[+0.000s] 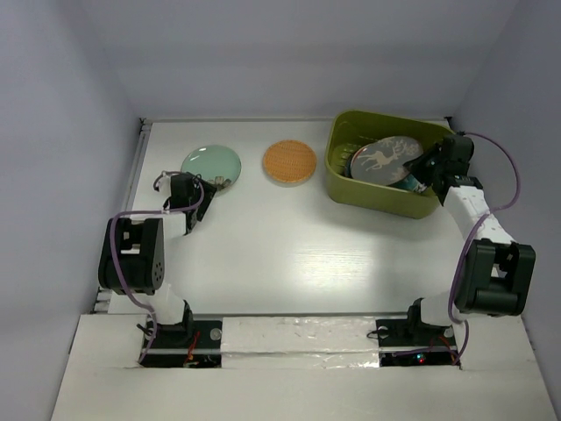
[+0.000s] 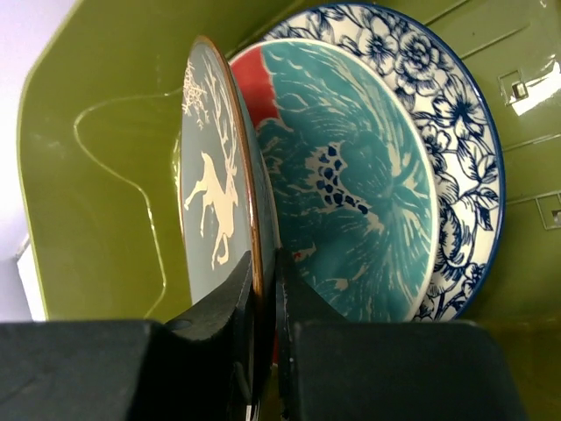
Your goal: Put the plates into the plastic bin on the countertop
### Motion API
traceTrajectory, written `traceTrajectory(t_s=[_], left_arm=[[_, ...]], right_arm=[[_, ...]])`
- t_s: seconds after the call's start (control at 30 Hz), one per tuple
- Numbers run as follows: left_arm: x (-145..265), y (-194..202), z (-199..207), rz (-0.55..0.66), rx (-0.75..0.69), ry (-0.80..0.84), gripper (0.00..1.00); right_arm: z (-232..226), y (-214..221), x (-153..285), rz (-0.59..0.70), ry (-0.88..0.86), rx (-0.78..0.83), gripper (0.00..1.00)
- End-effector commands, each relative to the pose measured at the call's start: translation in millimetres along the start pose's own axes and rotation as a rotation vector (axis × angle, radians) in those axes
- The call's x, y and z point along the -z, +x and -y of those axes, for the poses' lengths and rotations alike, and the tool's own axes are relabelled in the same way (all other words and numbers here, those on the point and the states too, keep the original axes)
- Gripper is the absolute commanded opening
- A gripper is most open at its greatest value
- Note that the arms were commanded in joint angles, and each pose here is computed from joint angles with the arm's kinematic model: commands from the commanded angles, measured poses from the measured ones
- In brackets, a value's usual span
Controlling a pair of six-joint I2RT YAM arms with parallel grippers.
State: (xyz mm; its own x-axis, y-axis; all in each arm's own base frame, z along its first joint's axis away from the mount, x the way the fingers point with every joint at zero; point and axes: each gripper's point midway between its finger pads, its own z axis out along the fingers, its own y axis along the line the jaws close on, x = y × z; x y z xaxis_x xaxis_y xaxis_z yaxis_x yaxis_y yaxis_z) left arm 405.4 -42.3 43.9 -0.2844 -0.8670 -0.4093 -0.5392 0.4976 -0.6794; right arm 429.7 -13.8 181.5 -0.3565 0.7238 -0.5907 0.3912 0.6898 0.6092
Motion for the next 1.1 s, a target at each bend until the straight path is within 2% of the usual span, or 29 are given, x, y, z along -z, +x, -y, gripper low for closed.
traceTrajectory(t_s=[0.0,0.03,0.1,0.13,0.17,0.2,0.33,0.43,0.53,0.6,0.77,0.8,0.83,0.87,0.9,1.03,1.07], left_arm=[[-11,-16,9,0.049,0.013,-0.005,0.68],[-14,-16,9,0.049,0.014,-0.012,0.67],[-20,-17,8,0.048,0.017,-0.035,0.62],[-21,-18,10,0.047,0.018,-0.033,0.61],[-23,-23,10,0.056,0.026,-0.035,0.6],[-24,-22,8,0.058,0.032,-0.046,0.59],[-28,-24,2,0.07,0.042,-0.078,0.54],[-32,-24,-5,0.083,0.05,-0.108,0.48],[-34,-27,-7,0.097,0.063,-0.121,0.41],[-34,-27,-8,0.1,0.071,-0.125,0.32],[-34,-30,-7,0.122,0.062,-0.108,0.26],[-34,-31,-7,0.124,0.055,-0.105,0.2],[-34,-31,-6,0.123,0.039,-0.099,0.08],[-35,-33,-8,0.125,0.045,-0.101,0.02],[-35,-32,-9,0.122,0.03,-0.097,0.0],[-30,-35,-12,0.135,0.057,-0.051,0.0],[-26,-33,-8,0.13,0.071,-0.022,0.0]], right_arm=[[-17,-31,3,0.122,-0.045,0.026,0.07],[-12,-33,3,0.138,-0.02,0.024,0.09],[-5,-31,2,0.138,0.011,0.021,0.25],[3,-34,2,0.161,0.048,0.021,0.41],[5,-34,4,0.166,0.058,0.026,0.49],[7,-35,5,0.171,0.067,0.03,0.63],[9,-43,18,0.205,0.096,0.042,0.89],[2,-55,39,0.25,0.092,0.053,1.0],[-8,-61,57,0.276,0.057,0.062,1.0],[-19,-66,77,0.305,0.014,0.066,1.0],[-44,-63,113,0.313,-0.119,0.069,1.0],[-49,-65,124,0.333,-0.145,0.068,1.0],[-55,-56,127,0.304,-0.195,0.069,0.99],[-57,-52,132,0.297,-0.214,0.069,0.97],[-62,-51,137,0.303,-0.25,0.073,0.94],[-89,-13,163,0.246,-0.44,0.111,0.76],[-86,5,167,0.231,-0.464,0.119,0.76]])
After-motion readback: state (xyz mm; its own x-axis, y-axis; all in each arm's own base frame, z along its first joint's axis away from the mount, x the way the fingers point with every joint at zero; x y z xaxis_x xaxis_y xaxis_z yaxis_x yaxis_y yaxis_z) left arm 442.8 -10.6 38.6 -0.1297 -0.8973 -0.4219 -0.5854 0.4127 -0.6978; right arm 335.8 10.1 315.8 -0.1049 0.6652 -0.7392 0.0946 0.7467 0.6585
